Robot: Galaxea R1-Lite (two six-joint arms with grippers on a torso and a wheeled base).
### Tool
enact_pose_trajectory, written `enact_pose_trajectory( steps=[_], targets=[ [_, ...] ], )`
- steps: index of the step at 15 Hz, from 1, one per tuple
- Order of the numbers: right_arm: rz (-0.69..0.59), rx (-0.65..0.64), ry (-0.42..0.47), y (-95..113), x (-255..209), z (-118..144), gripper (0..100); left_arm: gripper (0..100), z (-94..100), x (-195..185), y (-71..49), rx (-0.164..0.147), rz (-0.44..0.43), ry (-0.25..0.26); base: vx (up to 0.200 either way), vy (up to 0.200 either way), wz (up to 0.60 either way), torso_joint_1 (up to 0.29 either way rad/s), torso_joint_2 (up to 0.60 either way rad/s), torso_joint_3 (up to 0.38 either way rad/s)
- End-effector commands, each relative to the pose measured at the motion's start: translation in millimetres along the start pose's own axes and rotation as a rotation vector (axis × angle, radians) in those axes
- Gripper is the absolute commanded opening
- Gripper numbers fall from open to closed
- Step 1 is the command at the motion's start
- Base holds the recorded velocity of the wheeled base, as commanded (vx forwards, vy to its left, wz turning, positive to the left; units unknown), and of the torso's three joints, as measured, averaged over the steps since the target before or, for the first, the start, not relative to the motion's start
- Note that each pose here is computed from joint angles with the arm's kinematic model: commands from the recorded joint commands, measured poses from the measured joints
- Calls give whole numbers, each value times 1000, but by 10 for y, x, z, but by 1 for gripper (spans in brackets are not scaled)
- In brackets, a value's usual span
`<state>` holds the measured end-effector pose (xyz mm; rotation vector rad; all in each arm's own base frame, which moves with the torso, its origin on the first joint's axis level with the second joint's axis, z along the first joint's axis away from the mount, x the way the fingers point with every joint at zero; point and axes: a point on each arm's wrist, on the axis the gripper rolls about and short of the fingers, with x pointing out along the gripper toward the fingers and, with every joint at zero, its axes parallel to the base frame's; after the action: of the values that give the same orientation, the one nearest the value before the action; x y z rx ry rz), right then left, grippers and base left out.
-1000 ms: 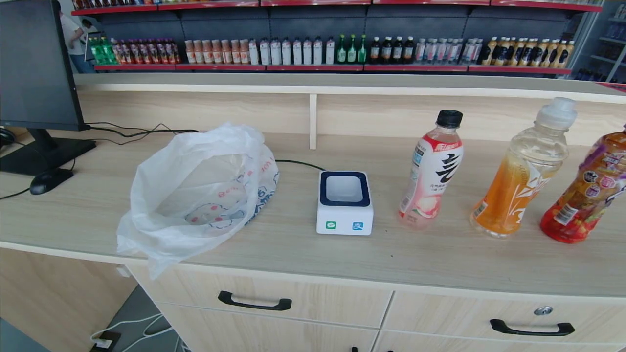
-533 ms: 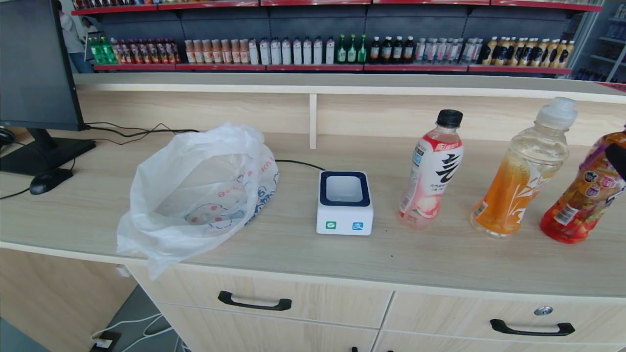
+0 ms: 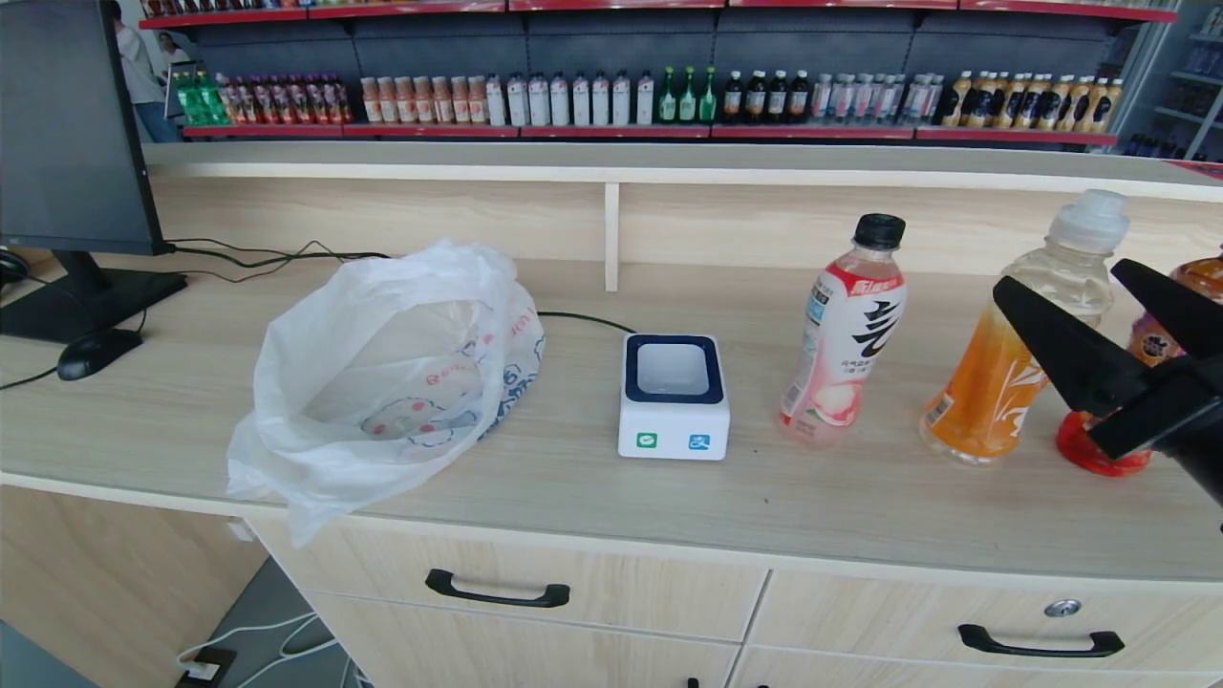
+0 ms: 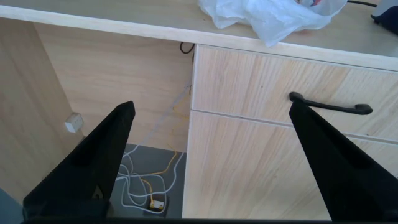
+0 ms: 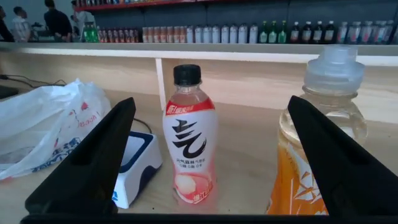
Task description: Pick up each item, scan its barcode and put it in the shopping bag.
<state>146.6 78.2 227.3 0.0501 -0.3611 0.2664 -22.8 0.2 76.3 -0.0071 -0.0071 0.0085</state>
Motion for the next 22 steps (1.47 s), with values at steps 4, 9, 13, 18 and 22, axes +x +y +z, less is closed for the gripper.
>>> enact_pose_trajectory(
  steps=[4,9,13,18,22],
  targets=[
    [8,16,70,267,-30,-143,100,100,0,0,0,-1,1,-1,0,0,0,0,0,0],
    [21,-43,162,260,-138,-384,100,100,0,0,0,-1,1,-1,0,0,0,0,0,0],
    [21,-56,191,263,-138,-461,100,100,0,1,0,-1,1,1,0,0,0,0,0,0],
    [-27,-38,240,292,154,-653,100,100,0,1,0,-1,1,1,0,0,0,0,0,0],
    [-49,-35,233,330,372,-712,100,100,0,1,0,-1,1,1,0,0,0,0,0,0]
  ],
)
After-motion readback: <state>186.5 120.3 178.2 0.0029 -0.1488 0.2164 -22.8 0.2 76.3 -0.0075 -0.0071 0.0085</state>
